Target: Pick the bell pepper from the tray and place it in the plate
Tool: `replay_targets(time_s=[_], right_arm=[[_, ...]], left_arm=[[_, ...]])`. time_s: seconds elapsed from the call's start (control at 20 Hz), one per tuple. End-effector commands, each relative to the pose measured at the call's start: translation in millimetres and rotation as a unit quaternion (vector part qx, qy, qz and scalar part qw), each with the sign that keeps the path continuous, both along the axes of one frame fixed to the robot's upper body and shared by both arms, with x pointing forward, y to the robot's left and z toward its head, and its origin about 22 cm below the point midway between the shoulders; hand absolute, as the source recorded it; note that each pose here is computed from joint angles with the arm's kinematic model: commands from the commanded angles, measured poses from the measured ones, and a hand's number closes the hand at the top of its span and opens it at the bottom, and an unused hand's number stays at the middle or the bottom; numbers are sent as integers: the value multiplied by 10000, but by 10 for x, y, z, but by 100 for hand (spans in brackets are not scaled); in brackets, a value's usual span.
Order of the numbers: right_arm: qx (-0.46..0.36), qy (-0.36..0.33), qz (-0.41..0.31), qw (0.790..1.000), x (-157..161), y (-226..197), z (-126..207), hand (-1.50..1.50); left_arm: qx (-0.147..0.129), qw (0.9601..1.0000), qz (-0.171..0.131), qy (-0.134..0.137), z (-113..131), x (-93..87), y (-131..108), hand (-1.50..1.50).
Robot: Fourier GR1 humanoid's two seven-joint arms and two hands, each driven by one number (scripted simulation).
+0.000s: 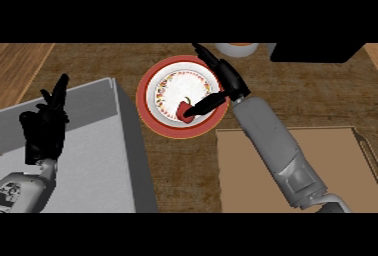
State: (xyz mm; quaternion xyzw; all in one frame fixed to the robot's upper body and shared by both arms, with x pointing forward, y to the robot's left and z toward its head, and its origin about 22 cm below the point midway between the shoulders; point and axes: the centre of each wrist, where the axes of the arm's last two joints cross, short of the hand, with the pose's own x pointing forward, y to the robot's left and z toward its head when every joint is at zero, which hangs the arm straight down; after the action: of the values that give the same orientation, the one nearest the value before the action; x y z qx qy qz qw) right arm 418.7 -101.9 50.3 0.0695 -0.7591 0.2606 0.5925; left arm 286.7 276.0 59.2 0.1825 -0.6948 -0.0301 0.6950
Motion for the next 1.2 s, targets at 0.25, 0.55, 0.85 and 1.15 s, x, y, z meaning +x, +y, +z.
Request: replay_targets(time_s=[0.25,0.55,0.85,1.15], right_arm=[[-451,-22,-295,9985,5,14,-139,-150],[-532,1,-491,9974,-58,-124,-380,-150],[-747,-103,-763,9942,42,-358,-308,-150],[-775,18,-897,9930,80,-570,-311,-150]], left_arm=[[-650,9901,-348,1195,-502,-184,-309,0],[-637,9906,-321,1167,-600,-253,-227,0],[-661,9905,-347,1152,-484,-231,-260,0],[-649,9904,-311,1177,-594,-305,-241,0]])
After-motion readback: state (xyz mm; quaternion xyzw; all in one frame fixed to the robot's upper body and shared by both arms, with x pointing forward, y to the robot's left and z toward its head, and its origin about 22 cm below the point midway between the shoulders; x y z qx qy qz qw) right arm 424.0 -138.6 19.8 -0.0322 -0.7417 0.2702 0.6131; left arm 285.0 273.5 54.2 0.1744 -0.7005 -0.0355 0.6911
